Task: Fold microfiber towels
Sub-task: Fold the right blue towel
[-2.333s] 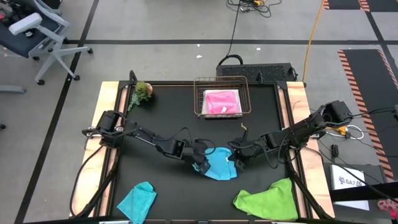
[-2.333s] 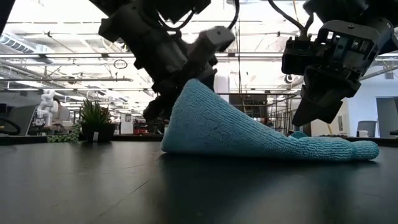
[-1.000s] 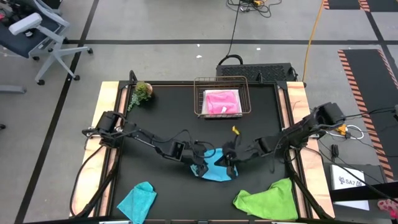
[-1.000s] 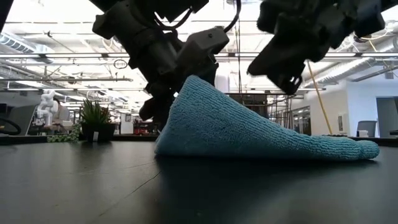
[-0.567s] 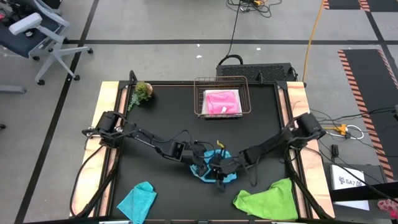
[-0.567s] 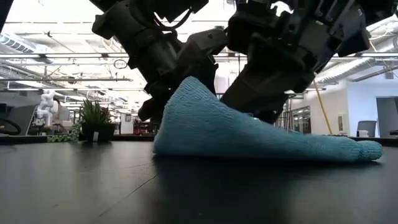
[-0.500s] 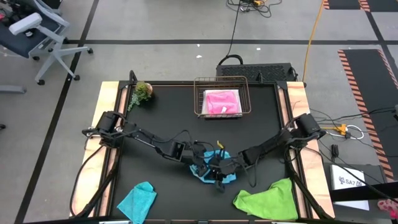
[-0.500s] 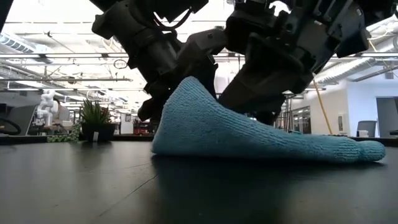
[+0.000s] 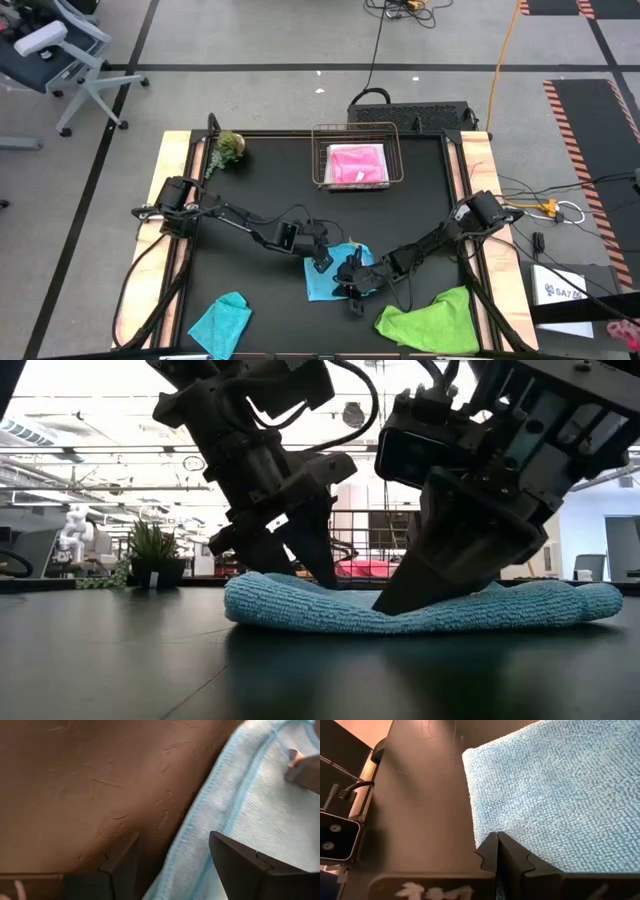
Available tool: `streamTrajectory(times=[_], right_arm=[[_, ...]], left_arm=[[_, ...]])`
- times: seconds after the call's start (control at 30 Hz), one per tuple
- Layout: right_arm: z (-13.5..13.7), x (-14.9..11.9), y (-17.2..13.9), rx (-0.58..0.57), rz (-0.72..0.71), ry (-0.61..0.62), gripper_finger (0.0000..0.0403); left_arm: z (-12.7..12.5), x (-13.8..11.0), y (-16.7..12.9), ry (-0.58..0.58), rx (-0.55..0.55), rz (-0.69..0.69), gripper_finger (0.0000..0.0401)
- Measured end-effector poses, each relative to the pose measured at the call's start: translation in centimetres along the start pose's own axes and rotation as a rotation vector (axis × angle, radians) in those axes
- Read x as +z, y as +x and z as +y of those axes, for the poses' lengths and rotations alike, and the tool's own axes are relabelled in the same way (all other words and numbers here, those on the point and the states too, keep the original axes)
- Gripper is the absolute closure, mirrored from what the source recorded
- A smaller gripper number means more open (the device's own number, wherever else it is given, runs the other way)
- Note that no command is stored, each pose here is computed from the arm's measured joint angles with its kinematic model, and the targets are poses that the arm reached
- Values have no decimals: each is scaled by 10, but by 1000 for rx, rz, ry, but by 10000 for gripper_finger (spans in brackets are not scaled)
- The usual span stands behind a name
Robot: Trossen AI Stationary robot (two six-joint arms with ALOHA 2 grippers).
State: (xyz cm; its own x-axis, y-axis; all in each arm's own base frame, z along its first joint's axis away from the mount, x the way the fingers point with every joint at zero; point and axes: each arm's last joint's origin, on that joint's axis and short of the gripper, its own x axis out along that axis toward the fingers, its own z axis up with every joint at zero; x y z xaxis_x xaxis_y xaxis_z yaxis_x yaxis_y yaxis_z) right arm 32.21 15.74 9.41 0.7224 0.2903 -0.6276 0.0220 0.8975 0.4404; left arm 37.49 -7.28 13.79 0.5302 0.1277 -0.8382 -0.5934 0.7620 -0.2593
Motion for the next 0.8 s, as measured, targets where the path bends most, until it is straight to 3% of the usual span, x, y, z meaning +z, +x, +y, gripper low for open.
streamTrajectory(times=[0.2, 0.4, 0.57, 0.8], right_arm=[[3, 1, -4, 4, 3, -43, 403], [0, 15, -23, -42, 32, -83, 403], [-1, 16, -40, -146, 74, -147, 403], [-9, 22, -44, -201, 75, -151, 403]], left_arm=[[2, 10, -5, -56, -39, -10, 162], [-11, 10, -37, -96, -136, -10, 162], [-34, -18, -54, -35, -164, -29, 162], [-56, -68, -45, -29, -116, -47, 162]])
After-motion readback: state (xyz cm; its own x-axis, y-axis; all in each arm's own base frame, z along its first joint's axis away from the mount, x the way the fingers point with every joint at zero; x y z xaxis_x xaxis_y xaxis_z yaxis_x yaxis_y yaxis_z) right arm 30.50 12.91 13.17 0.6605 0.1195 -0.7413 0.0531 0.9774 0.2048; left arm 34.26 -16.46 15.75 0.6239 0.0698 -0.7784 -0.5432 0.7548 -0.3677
